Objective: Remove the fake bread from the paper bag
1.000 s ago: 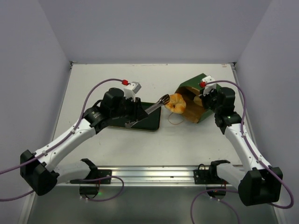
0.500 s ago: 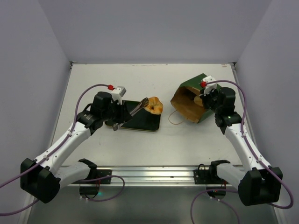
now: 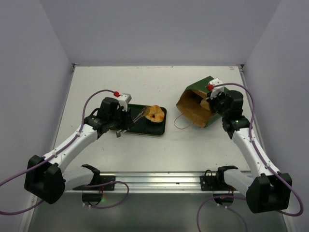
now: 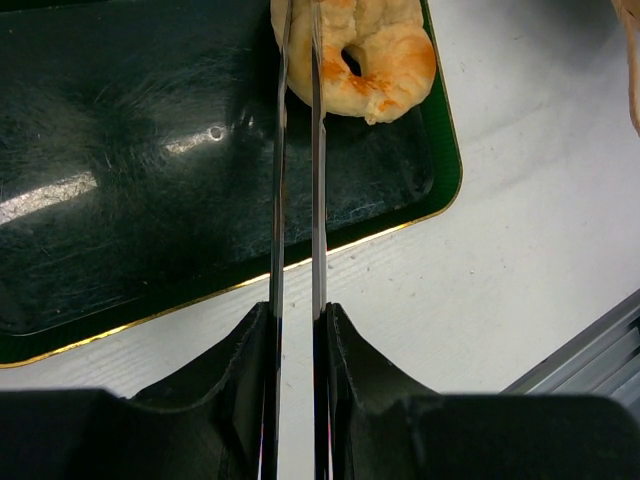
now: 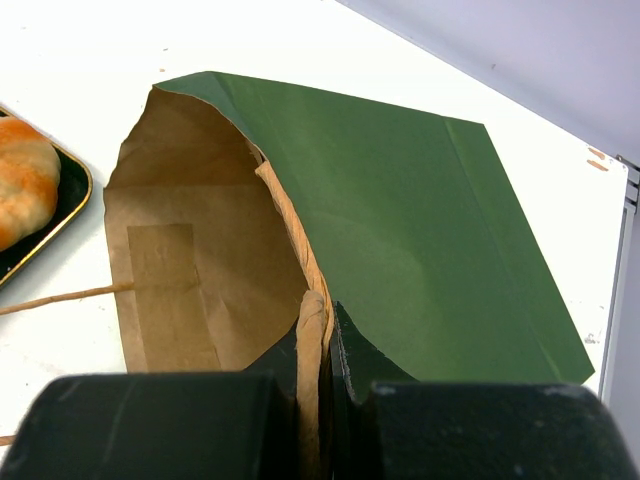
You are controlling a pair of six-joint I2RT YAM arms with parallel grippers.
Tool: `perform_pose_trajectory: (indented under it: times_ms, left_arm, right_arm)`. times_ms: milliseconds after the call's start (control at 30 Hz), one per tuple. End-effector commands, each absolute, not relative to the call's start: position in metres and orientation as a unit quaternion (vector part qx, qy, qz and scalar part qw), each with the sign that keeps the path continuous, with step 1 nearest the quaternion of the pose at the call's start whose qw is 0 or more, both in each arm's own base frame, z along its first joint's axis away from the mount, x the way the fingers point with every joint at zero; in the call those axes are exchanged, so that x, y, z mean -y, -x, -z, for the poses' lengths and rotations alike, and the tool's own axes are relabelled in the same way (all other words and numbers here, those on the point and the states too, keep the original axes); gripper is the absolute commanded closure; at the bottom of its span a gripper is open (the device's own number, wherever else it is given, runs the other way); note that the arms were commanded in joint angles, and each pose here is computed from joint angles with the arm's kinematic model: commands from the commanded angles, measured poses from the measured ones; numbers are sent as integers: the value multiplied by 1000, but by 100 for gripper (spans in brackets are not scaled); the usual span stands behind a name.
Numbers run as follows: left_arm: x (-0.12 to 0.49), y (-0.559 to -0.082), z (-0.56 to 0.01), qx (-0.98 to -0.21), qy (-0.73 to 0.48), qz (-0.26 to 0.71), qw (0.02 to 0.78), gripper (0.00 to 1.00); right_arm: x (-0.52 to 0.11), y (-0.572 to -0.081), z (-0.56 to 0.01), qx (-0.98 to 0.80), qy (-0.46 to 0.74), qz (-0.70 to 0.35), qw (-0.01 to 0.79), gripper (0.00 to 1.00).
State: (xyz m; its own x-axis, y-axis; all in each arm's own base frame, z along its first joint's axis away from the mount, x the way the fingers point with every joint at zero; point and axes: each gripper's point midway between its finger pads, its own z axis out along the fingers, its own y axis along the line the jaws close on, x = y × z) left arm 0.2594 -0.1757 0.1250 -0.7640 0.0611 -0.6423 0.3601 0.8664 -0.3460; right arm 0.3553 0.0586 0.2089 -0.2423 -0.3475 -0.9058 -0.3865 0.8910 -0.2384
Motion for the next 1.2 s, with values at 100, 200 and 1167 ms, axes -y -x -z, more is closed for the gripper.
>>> perform_pose_trajectory:
  times_ms: [100, 200, 1167]
  left_arm:
    - [178, -273, -134, -895, -129, 236, 356, 98]
    - [178, -272, -133, -895, -128, 236, 355, 94]
    - [160, -274, -157, -893, -125, 203, 381, 56]
  right_arm:
    - [-56, -360, -229, -768, 223, -12, 600, 100]
    - [-56, -361, -228, -769, 222, -11, 600, 100]
    - [-58, -360, -227, -770, 227, -15, 596, 100]
